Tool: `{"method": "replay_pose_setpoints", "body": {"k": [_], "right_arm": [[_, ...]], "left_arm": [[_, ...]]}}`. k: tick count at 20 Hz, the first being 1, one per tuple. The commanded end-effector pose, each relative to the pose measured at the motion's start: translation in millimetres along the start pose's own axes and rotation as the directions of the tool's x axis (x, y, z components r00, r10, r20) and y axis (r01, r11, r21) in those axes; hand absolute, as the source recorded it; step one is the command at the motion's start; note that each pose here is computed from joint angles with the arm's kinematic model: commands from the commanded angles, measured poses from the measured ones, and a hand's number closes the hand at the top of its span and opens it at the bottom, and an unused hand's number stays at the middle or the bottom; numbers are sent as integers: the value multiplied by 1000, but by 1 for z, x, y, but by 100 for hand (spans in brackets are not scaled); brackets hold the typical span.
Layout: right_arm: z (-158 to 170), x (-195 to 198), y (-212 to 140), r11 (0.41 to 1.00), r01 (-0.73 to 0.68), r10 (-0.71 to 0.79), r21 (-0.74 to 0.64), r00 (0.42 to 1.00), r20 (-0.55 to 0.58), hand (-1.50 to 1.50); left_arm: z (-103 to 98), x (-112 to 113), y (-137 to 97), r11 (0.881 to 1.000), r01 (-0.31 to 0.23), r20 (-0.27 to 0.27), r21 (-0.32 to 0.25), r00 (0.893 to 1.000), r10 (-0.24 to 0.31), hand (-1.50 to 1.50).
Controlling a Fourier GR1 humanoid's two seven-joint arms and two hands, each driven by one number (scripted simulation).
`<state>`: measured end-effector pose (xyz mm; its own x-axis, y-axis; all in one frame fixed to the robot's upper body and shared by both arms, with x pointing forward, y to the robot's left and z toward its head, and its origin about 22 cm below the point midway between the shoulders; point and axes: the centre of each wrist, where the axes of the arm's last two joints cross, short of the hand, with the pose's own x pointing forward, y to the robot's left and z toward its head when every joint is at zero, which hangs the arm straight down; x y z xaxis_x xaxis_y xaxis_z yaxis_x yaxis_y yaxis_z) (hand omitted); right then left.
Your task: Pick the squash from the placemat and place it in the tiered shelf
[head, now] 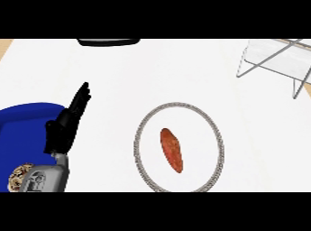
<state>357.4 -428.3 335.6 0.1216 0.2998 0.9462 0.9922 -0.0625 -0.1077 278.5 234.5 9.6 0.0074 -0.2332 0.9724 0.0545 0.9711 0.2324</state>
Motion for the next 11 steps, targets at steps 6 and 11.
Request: {"method": "replay_pose_setpoints", "body": {"k": [6, 11], "right_arm": [[-31, -24, -89, 984, -168, 169, 65, 985, -19, -150], [-34, -19, -154, 982, -150, 155, 119, 987, -34, -150]], "left_arm": [[6, -2, 13, 999, -4, -19, 43, 1000, 5, 0], [3, 3, 11, 998, -17, -14, 57, 1000, 17, 0]]}}
